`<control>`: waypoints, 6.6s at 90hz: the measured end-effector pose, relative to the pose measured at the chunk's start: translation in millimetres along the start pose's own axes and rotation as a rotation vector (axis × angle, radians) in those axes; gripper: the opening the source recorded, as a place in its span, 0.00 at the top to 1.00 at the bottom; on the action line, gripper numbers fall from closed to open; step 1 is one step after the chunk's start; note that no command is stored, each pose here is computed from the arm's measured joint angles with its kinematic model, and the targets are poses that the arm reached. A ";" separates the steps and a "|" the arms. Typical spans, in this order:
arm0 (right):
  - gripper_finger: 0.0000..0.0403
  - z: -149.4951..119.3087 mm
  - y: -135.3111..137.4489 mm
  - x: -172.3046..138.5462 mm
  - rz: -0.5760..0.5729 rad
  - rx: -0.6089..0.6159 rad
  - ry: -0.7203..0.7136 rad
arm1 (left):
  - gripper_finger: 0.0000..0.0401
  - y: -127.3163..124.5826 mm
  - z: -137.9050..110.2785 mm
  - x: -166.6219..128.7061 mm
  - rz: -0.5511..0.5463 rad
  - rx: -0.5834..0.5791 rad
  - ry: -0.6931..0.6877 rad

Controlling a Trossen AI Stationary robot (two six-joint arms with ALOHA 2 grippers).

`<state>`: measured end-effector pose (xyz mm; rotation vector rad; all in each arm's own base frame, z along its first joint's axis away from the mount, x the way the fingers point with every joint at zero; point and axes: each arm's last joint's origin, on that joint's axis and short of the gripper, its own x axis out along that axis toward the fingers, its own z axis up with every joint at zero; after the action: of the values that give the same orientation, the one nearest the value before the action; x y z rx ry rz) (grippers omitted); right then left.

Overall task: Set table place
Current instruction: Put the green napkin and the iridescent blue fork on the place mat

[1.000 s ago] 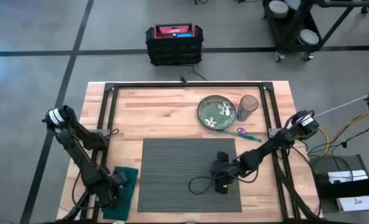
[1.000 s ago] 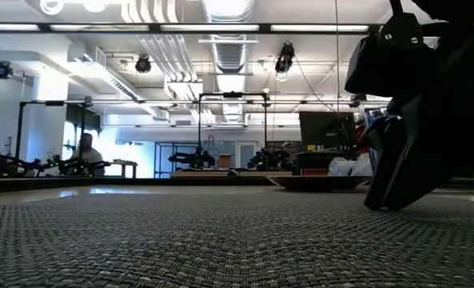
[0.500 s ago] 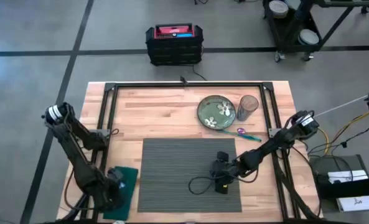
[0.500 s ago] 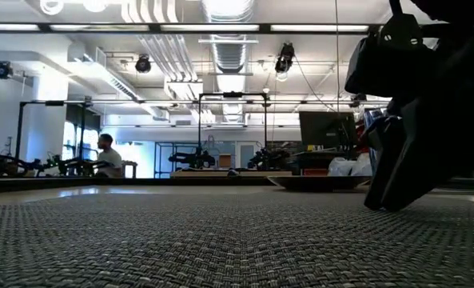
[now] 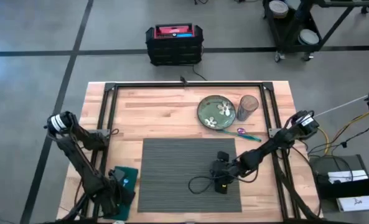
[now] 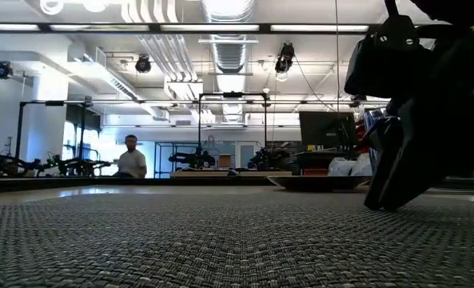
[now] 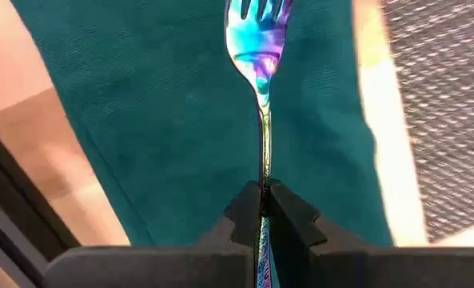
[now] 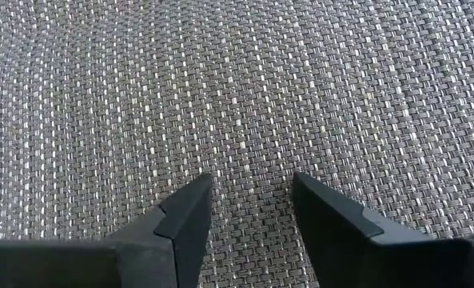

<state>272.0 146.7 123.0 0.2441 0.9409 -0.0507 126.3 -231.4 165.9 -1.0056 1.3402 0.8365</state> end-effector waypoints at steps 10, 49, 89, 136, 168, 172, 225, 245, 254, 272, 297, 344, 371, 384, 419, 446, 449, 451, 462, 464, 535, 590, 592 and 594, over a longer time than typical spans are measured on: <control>0.61 -0.2 -0.2 0.0 -0.001 0.000 0.002 | 0.99 -1.8 0.0 6.6 0.016 0.016 -0.014; 0.48 2.3 0.5 -9.5 0.043 0.009 0.023 | 0.70 -2.0 1.5 -1.0 0.039 0.127 0.085; 0.41 7.0 1.0 -18.5 0.053 0.044 -0.004 | 0.48 11.4 8.2 -17.0 0.106 0.236 0.095; 0.44 27.0 16.1 -21.9 0.213 -0.025 -0.209 | 0.42 28.8 11.8 4.3 0.127 0.143 0.057; 0.44 37.1 33.6 7.6 0.295 -0.125 -0.315 | 0.53 34.6 17.8 16.3 0.076 0.173 -0.020; 0.45 44.2 38.2 10.7 0.287 -0.174 -0.336 | 0.56 34.7 18.0 17.1 0.072 0.189 -0.021; 0.50 178.4 82.9 98.6 0.109 -0.552 -0.447 | 0.97 30.5 18.1 18.4 -0.013 0.293 -0.084; 0.50 217.6 93.4 138.7 0.100 -0.517 -0.515 | 0.98 30.5 18.2 18.4 -0.015 0.297 -0.088; 0.51 224.3 94.6 156.7 0.091 -0.516 -0.494 | 0.97 30.5 18.2 18.4 -0.016 0.300 -0.088; 0.52 223.5 82.6 182.5 0.062 -0.464 -0.503 | 0.98 29.9 18.2 18.2 -0.025 0.300 -0.089; 0.53 221.4 69.8 191.7 0.037 -0.424 -0.453 | 0.98 29.4 17.5 17.6 -0.039 0.308 -0.086; 0.62 226.8 51.3 201.7 -0.073 -0.560 -0.490 | 0.98 27.4 17.0 16.0 -0.068 0.325 -0.102; 0.65 242.2 59.7 154.3 -0.044 -0.452 -0.374 | 0.95 22.6 14.0 3.1 -0.088 0.336 -0.096; 0.58 247.6 60.0 127.0 -0.017 -0.400 -0.284 | 0.82 29.1 17.2 -7.8 -0.047 0.314 -0.030; 0.47 244.8 60.8 117.7 -0.011 -0.378 -0.233 | 0.56 7.7 11.6 -23.8 -0.279 0.243 -0.098; 0.45 229.5 54.8 131.4 -0.028 -0.389 -0.170 | 0.63 15.8 10.6 -69.9 0.063 0.277 -0.001; 0.44 228.3 54.3 132.5 -0.030 -0.388 -0.167 | 0.64 13.9 10.8 -77.9 0.045 0.267 -0.040; 0.44 227.7 54.1 133.2 -0.030 -0.385 -0.165 | 0.65 12.1 10.6 -82.0 0.015 0.264 -0.074; 0.45 226.5 53.7 134.1 -0.027 -0.369 -0.160 | 0.67 -5.1 1.2 -84.6 -0.255 0.271 -0.225; 0.45 226.4 53.7 134.2 -0.026 -0.366 -0.160 | 0.68 -6.6 0.2 -80.9 -0.264 0.272 -0.226; 0.43 225.3 58.6 133.6 -0.017 -0.386 -0.173 | 0.98 4.5 -0.3 14.0 -0.060 0.194 -0.159; 0.47 224.8 59.0 133.7 -0.019 -0.408 -0.170 | 1.00 3.6 25.3 -44.6 0.014 0.218 -0.369; 0.47 224.4 59.4 133.8 -0.019 -0.408 -0.170 | 1.00 2.4 24.5 -43.1 -0.001 0.221 -0.357; 0.47 224.3 59.4 133.9 -0.019 -0.408 -0.170 | 1.00 1.0 23.7 -41.9 -0.018 0.219 -0.346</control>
<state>537.9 161.3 152.7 -0.1455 0.7647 0.1022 131.0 -206.1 206.5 -0.6658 1.0966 0.7898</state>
